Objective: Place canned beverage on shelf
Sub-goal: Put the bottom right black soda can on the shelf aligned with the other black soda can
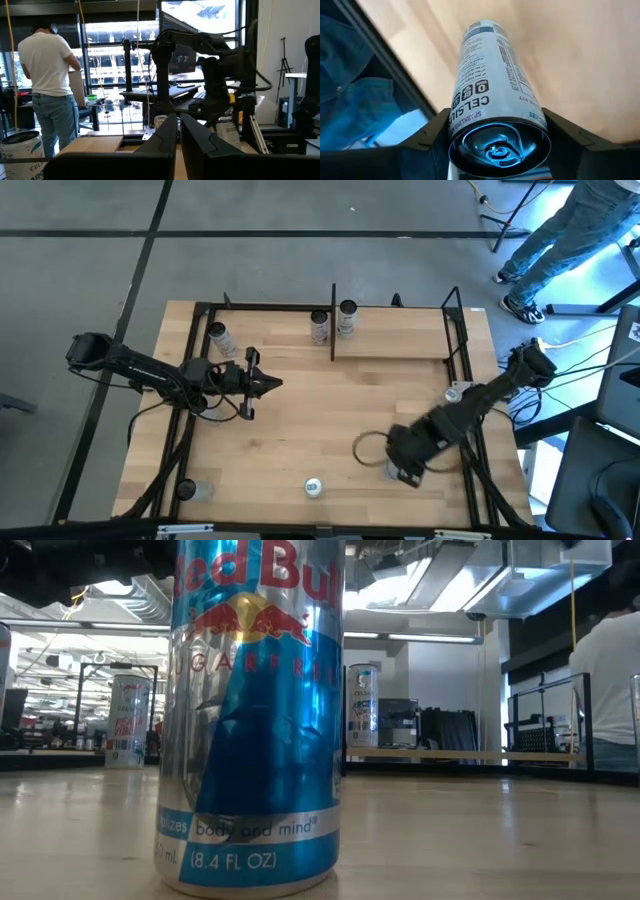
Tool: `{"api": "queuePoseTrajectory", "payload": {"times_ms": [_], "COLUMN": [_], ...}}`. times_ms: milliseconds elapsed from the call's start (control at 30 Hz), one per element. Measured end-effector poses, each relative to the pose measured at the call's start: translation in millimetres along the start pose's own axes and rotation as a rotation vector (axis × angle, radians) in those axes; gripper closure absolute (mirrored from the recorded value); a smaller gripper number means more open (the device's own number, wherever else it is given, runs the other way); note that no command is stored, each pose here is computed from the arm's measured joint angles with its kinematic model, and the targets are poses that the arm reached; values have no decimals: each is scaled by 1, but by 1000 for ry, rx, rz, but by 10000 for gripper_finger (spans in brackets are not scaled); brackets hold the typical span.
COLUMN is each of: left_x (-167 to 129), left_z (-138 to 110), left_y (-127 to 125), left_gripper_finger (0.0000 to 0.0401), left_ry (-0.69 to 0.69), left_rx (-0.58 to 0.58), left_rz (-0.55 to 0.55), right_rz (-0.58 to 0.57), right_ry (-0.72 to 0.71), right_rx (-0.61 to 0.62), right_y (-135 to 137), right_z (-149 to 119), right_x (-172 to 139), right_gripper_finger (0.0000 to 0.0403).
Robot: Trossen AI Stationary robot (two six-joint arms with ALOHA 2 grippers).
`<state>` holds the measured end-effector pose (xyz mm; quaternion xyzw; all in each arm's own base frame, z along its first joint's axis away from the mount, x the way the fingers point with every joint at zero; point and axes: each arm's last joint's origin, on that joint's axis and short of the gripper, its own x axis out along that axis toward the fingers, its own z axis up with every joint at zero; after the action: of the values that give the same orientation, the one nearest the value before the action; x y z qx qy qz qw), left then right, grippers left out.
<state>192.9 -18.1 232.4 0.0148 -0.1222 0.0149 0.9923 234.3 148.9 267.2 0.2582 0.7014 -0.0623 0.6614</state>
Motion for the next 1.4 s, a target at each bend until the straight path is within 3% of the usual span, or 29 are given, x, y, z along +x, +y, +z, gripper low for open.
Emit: {"api": "queuePoseTrajectory", "payload": {"times_ms": [333, 500, 667, 1067, 1300, 1400], "left_x": [0, 0, 0, 0, 0, 0], "left_z": [0, 0, 0, -1, 0, -1], "left_y": [0, 0, 0, 0, 0, 0], "left_gripper_finger": [390, 390, 390, 390, 390, 390], "left_ry": [0, 0, 3, 7, 6, 7], "left_rx": [-5, 1, 1, 1, 1, 1], "left_rz": [0, 0, 0, -1, 0, -1], "right_rz": [45, -70, -187, -181, -175, -177], "right_ry": [-128, -69, 27, 65, 64, 71], "right_rx": [-60, -55, -21, -47, -93, -98], "right_y": [-45, -58, -68, -68, -68, -68], "right_z": [86, 120, 140, 160, 161, 160], "right_x": [-52, -60, -60, -38, -37, -38], "right_gripper_finger": [186, 186, 187, 184, 42, 15]}}
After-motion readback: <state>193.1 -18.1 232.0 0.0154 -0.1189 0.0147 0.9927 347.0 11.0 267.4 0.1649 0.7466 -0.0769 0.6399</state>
